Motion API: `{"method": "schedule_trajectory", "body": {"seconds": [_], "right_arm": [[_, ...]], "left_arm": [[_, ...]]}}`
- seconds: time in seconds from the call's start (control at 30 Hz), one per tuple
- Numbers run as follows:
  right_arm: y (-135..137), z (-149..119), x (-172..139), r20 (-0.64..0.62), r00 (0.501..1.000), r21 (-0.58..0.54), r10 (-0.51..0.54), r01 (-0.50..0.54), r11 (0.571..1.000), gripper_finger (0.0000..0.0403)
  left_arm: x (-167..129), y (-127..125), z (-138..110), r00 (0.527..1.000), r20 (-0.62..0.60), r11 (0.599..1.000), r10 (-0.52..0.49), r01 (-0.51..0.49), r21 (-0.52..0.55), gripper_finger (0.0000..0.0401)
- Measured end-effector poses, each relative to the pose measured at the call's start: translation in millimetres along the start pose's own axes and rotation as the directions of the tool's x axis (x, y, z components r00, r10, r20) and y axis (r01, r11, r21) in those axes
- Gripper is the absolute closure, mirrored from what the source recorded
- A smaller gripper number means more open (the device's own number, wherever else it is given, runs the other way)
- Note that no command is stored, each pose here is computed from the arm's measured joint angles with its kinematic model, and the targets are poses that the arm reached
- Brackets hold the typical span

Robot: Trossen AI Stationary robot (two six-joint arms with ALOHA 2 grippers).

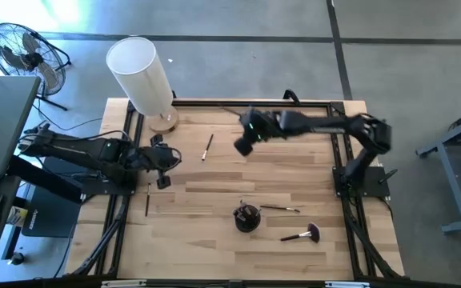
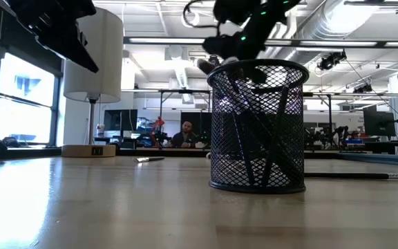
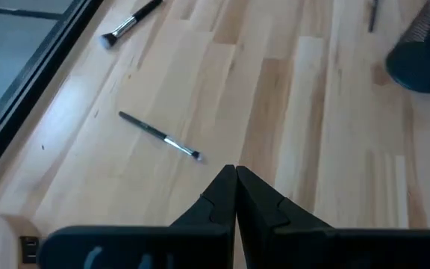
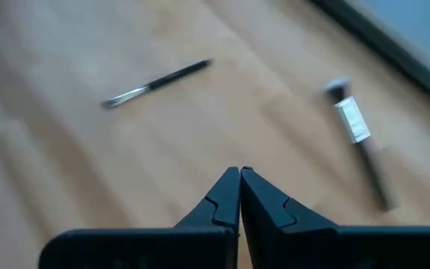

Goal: Pick & Place Makeup Supplies
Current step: Put the makeup brush into the black makeup holder

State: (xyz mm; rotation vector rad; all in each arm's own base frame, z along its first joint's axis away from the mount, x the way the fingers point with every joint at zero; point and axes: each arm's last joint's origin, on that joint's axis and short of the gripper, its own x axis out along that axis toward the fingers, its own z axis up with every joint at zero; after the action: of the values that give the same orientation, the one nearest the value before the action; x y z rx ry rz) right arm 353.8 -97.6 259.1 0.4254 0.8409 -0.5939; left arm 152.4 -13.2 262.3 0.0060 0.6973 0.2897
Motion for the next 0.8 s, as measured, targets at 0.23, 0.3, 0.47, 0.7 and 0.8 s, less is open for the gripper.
{"method": "schedule_trajectory", "body": {"seconds": [0.23, 0.3, 0.47, 0.7, 0.8], "right_arm": [[-42.9, 63.2, 46.6, -0.129, 0.985, -0.121, -0.117, 0.101, 0.987, 0.0361], [-51.1, 70.9, 62.0, -0.179, 0.973, -0.175, -0.145, 0.113, 0.978, 0.0347], [-64.9, 77.3, 97.8, -0.304, 0.934, -0.277, -0.188, 0.102, 0.956, 0.0309], [-79.2, 78.9, 127.0, -0.384, 0.916, -0.307, -0.116, -0.008, 0.952, 0.0271], [-82.2, 75.7, 134.5, -0.396, 0.908, -0.342, -0.138, -0.006, 0.940, 0.0268]], "left_arm": [[1.4, 2.5, 0.3, 1.000, -0.011, 0.997, -0.023, 0.022, -0.073, 0.0400], [1.3, 2.5, 0.3, 1.000, -0.010, 0.994, -0.023, 0.022, -0.108, 0.0400], [1.4, 2.5, 0.4, 1.000, -0.010, 0.975, -0.023, 0.020, -0.220, 0.0400], [1.5, 2.6, 0.4, 1.000, -0.010, 0.941, -0.018, 0.014, -0.337, 0.0400], [1.5, 2.6, 0.4, 1.000, -0.009, 0.927, -0.017, 0.012, -0.376, 0.0401]]}}
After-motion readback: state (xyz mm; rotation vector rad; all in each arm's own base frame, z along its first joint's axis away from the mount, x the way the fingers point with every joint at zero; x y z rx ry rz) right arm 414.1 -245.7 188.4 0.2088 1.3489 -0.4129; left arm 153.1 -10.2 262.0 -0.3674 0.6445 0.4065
